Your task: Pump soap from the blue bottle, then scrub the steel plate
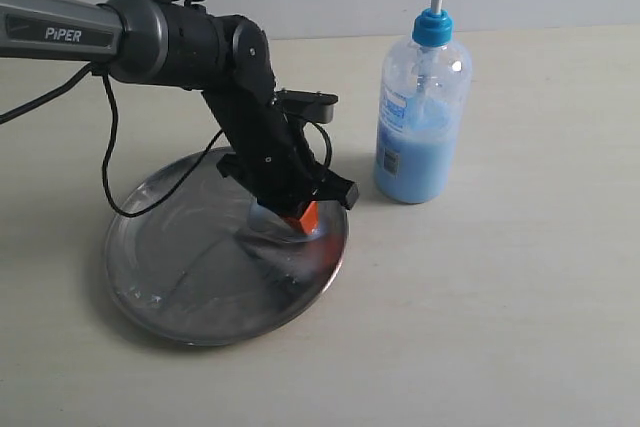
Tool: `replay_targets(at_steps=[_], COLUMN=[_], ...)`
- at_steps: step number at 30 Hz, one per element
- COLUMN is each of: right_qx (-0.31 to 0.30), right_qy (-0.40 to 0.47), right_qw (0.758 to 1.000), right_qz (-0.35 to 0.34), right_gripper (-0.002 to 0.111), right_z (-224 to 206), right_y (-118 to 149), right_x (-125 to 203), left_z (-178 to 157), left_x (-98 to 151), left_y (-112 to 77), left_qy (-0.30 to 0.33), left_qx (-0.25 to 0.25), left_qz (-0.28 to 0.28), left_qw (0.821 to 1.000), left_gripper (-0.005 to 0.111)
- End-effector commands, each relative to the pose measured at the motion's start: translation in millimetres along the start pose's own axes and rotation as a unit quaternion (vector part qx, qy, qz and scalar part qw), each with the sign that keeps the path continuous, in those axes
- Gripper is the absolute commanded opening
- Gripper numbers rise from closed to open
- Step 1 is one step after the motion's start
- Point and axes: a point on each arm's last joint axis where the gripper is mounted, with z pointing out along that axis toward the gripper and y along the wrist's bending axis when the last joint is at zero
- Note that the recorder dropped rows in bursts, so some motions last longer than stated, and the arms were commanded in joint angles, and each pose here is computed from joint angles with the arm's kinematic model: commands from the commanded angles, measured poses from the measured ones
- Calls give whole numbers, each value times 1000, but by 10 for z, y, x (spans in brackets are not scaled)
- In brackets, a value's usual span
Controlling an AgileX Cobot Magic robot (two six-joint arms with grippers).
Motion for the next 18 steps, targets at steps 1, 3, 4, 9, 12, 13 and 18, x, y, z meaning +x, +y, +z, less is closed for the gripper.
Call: replay_targets(at_steps=[1, 3, 4, 9, 12, 13, 18], right_qx=[4, 4, 4, 4, 4, 4, 5], right_qy=[-3, -3, -3, -3, -1, -1, -1], right_qw=[1000, 1000, 1000, 1000, 1000, 1000, 1000], right_qz=[-3, -3, -3, -3, -4, -4, -5], right_gripper=[0, 0, 0, 0, 0, 0, 0], right_z=[-1, -1, -1, -1, -1, -1, -1], right_y=[-5, -5, -5, -5, -6, -6, -7], right_x=[0, 0, 0, 0, 4, 4, 4], left_z=[54, 24, -13, -266, -449, -507, -739], left_x=[21, 12, 2, -65, -91, -95, -101], left_y=[149, 175, 174, 104, 54, 38, -25], left_qy=[6, 0, -7, -56, -85, -92, -121], left_qx=[-69, -87, -92, -90, -88, -87, -85], left_qz=[4, -2, -1, 3, 7, 8, 13], left_qw=[998, 996, 996, 994, 992, 992, 989], left_gripper=[0, 0, 0, 0, 0, 0, 0])
